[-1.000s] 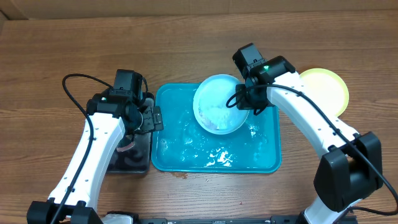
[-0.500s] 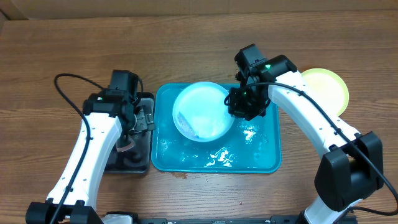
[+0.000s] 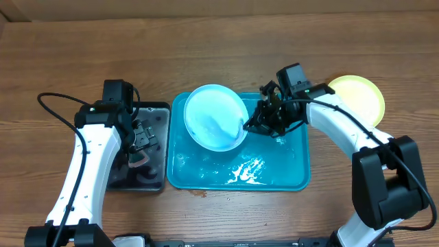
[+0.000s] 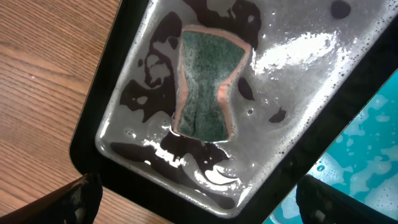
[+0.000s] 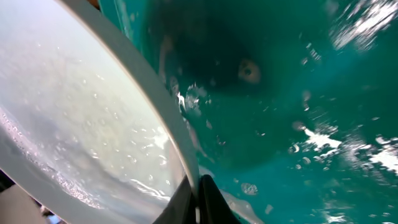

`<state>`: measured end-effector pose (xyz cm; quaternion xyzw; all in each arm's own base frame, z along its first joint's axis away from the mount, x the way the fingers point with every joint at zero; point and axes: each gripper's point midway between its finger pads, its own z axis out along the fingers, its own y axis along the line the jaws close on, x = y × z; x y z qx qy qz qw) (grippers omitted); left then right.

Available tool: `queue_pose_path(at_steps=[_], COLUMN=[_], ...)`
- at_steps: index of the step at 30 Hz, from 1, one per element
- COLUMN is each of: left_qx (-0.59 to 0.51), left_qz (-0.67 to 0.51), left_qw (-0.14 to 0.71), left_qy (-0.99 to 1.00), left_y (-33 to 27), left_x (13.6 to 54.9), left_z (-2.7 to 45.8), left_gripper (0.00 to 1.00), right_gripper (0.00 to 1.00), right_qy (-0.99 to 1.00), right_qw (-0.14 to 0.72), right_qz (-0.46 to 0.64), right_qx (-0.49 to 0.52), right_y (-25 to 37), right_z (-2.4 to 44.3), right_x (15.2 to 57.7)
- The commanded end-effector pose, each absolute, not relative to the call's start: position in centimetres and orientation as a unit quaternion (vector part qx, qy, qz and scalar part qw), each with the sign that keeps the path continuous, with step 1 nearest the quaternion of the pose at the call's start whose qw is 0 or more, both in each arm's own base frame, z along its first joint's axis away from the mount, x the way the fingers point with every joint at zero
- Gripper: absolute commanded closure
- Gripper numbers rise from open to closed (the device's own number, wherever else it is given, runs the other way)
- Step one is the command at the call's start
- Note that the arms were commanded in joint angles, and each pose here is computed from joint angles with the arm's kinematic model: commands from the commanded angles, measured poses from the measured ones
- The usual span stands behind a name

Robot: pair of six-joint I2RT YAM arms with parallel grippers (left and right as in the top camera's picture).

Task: Clean dirty plates on tray and stack at the side
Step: 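Lift the white plate by its rim with right gripper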

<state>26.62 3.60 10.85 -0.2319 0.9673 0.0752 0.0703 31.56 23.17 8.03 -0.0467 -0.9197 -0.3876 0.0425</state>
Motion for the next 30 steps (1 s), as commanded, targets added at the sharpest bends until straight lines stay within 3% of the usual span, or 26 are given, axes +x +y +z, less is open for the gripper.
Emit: queue_pose_path(at_steps=[1,10,19,30], left_qx=[-0.243,-0.242,-0.242,-0.242], left_qz=[0.074,0.075,0.067,0.053], left_qw=[0.086,0.074,0.073,0.082], left_qy=[0.963,0.965,0.965,0.965], left_y=[3.8,3.7,3.4,3.0], left_x=[27.0,26.5,26.5,27.1], left_z=[11.6,11.6,11.5,11.5], left_gripper=[0.01,0.00,0.00,0.00], right_gripper=[0.96,0.96,0.96,0.96], right_qy=[-0.904,-0.937,-0.970,-0.990], right_qw=[0.054,0.064,0.104,-0.011], right_qz=[-0.424,-0.328,-0.120,-0.046], right_qx=[-0.030,-0.104,-0.183,-0.136], right_y=[23.9,21.2,12.7,8.7], right_z=[9.2,6.4,3.4,5.0], right_x=[30.5,30.2,27.0,32.4])
